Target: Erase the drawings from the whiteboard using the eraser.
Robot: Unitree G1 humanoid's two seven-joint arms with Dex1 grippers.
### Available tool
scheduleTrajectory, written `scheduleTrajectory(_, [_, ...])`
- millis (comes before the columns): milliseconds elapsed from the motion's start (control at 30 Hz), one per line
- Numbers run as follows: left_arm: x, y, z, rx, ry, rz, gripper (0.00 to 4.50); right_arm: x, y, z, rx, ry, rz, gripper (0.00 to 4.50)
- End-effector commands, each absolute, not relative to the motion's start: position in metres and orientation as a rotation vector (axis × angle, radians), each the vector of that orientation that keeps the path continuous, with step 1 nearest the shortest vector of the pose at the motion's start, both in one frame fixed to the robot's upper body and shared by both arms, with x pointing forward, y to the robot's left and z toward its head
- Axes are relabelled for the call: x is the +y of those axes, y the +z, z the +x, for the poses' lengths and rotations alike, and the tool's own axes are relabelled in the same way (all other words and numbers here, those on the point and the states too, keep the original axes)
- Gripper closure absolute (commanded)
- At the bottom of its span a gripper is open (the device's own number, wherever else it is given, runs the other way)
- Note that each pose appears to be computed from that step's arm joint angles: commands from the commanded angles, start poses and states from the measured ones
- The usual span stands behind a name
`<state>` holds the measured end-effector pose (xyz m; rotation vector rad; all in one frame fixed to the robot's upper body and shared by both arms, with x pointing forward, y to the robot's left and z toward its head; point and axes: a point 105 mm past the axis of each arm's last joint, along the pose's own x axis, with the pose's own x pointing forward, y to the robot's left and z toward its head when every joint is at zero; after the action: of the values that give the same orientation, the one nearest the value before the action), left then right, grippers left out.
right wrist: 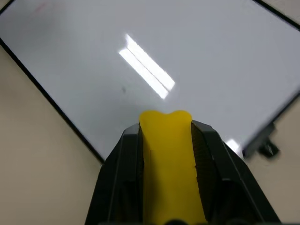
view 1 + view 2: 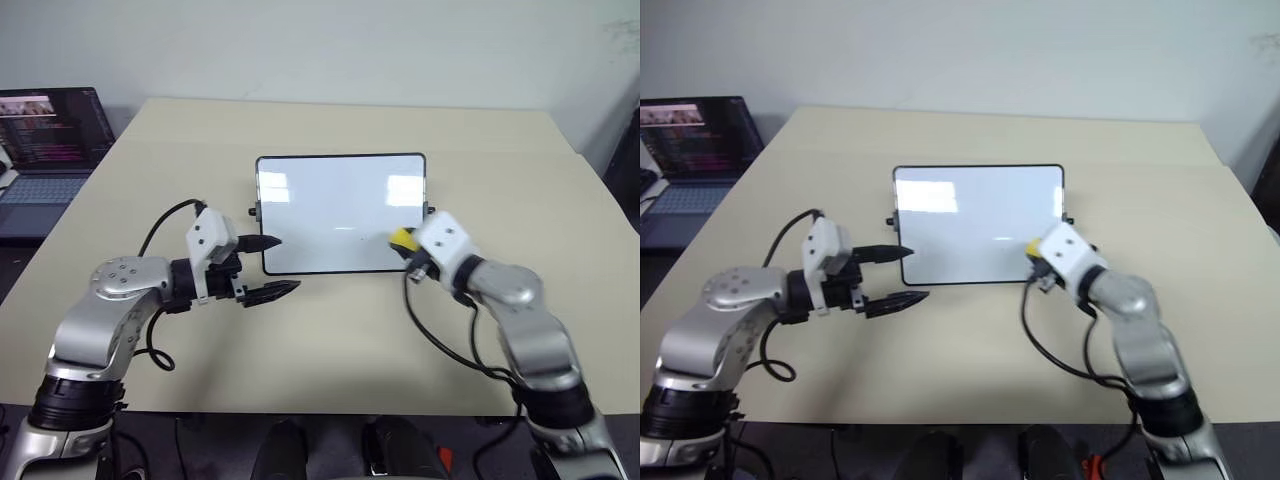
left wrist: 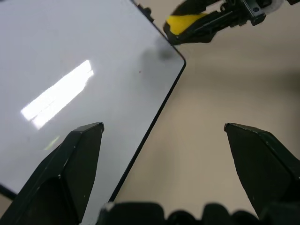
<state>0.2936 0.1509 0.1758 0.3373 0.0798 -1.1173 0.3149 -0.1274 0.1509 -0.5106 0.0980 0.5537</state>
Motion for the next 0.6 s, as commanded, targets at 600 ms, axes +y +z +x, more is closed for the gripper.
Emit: scheduleTrajectory(600, [0.044,0.184,0.298,-0.146,-1.548,0.432,0.0,-0.216,0.122,0.338,0.176,0.046,-0.12,3.41])
